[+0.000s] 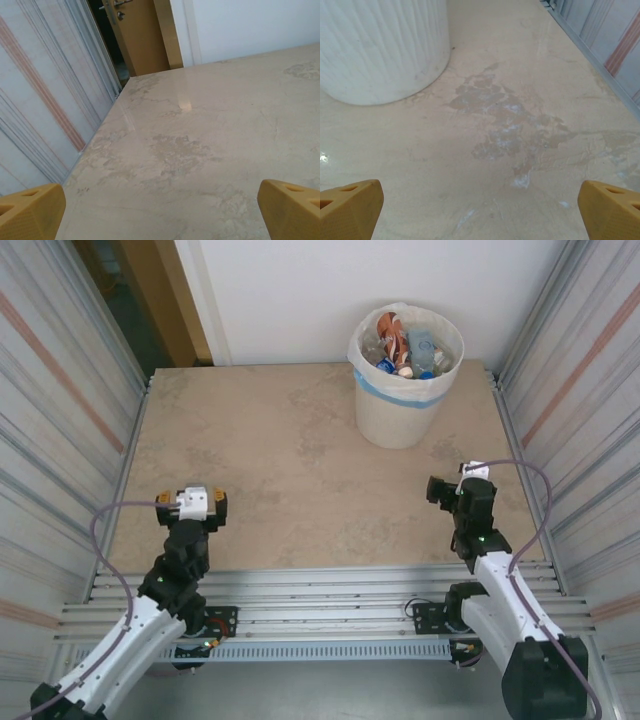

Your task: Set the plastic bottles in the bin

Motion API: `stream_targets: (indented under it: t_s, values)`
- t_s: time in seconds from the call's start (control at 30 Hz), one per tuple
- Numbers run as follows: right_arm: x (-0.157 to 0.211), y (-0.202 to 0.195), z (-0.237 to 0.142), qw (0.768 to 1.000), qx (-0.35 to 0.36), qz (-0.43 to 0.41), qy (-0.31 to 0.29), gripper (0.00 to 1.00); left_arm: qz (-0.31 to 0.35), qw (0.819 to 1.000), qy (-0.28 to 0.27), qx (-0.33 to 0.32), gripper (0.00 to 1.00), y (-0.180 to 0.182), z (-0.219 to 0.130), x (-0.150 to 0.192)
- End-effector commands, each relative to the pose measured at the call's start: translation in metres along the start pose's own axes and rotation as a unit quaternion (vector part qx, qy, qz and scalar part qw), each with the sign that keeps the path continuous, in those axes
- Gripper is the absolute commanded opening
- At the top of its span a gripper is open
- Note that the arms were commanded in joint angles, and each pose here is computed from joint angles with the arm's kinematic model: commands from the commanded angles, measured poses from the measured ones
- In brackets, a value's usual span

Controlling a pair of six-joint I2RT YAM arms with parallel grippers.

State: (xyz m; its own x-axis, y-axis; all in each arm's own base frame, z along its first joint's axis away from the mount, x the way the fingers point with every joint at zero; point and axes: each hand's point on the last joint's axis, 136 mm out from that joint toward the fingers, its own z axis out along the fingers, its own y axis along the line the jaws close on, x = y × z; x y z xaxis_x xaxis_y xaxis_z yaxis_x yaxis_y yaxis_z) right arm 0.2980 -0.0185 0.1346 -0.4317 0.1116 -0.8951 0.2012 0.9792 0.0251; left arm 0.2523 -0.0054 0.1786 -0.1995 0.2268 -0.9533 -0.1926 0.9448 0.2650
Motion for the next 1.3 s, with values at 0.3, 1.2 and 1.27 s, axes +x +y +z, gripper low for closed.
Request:
stream_targets:
  t_s: [0.3,1.2,1.27]
  values:
    - [-0.012,0.026,0.03,0.997,-0.057,-0.017,-0.05,0.98,-0.06,0.997,-0.009,0.053,0.99,-0.009,0.042,0.02]
    - [-0.008,0.031,0.078,0.991,-0.123,-0.009,-0.052,0.98,-0.015,0.988,-0.009,0.154,0.99,-0.068,0.107,0.034]
    - [-0.006,0.032,0.082,0.99,-0.131,-0.01,-0.05,0.98,-0.011,0.988,-0.001,0.157,0.99,-0.072,0.112,0.039]
